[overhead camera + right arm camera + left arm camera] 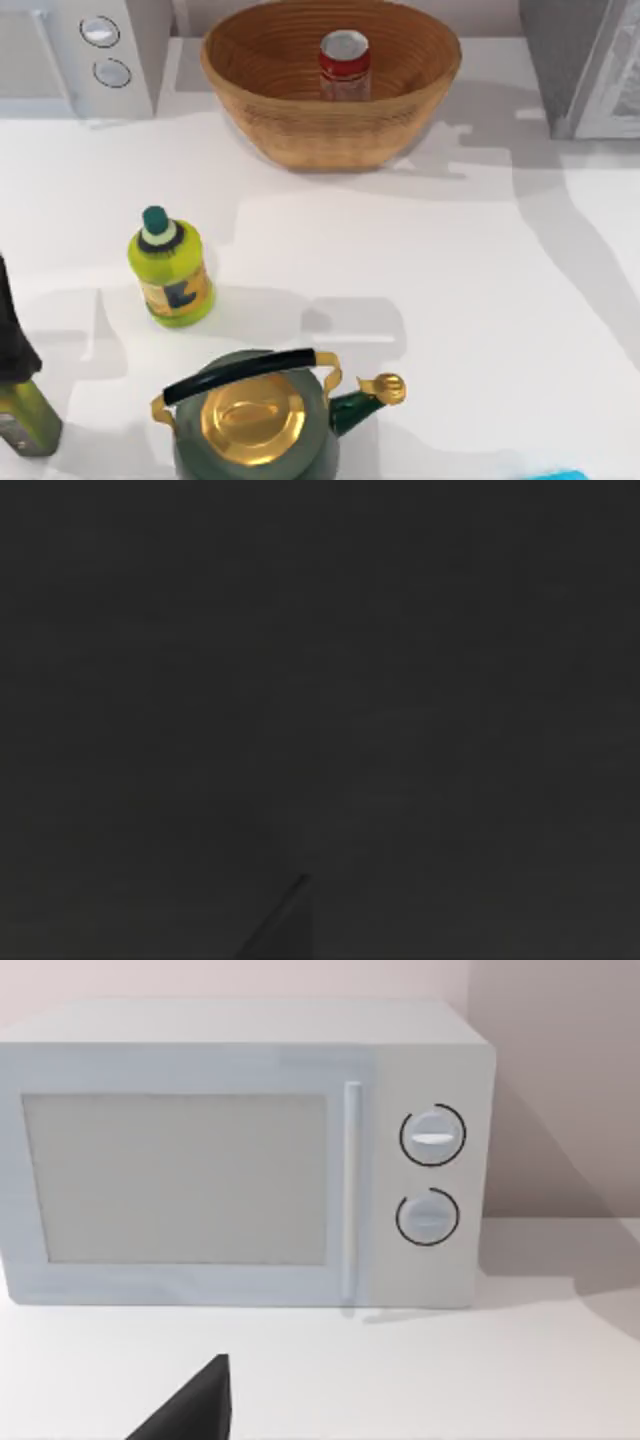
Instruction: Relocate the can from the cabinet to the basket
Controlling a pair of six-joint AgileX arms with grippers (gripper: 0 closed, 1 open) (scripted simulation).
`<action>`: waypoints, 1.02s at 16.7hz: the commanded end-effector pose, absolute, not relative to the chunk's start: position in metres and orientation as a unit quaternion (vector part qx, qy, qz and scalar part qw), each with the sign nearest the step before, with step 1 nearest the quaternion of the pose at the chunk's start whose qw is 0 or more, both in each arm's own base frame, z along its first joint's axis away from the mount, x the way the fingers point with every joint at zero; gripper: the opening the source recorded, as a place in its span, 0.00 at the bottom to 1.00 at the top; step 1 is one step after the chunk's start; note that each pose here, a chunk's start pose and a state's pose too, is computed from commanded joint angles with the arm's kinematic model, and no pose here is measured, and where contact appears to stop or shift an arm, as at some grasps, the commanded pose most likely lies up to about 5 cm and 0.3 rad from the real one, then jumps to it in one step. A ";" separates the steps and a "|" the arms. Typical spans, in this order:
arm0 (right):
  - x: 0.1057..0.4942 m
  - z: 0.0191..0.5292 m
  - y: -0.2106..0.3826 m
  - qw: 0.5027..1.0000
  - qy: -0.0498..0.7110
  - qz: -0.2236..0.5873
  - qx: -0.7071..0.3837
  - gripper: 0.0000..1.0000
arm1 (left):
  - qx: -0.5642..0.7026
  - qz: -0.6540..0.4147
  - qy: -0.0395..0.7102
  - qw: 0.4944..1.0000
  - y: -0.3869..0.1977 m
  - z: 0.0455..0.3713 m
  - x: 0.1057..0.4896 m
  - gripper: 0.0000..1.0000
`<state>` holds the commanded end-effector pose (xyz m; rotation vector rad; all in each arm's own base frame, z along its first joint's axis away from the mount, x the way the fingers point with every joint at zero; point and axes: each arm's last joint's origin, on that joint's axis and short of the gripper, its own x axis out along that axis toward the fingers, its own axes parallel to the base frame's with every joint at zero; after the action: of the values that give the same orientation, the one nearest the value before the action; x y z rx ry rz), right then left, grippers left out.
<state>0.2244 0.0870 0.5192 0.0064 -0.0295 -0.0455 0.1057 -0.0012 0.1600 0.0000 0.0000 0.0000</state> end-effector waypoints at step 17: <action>0.229 0.499 0.064 1.000 -0.018 -0.020 -0.001 1.00 | 0.000 0.000 0.000 1.000 -0.001 0.160 0.106 1.00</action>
<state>0.2288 0.0640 0.4987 -0.0027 -0.0358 -0.0394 0.1057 -0.0012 0.1600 0.0000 0.0000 0.0000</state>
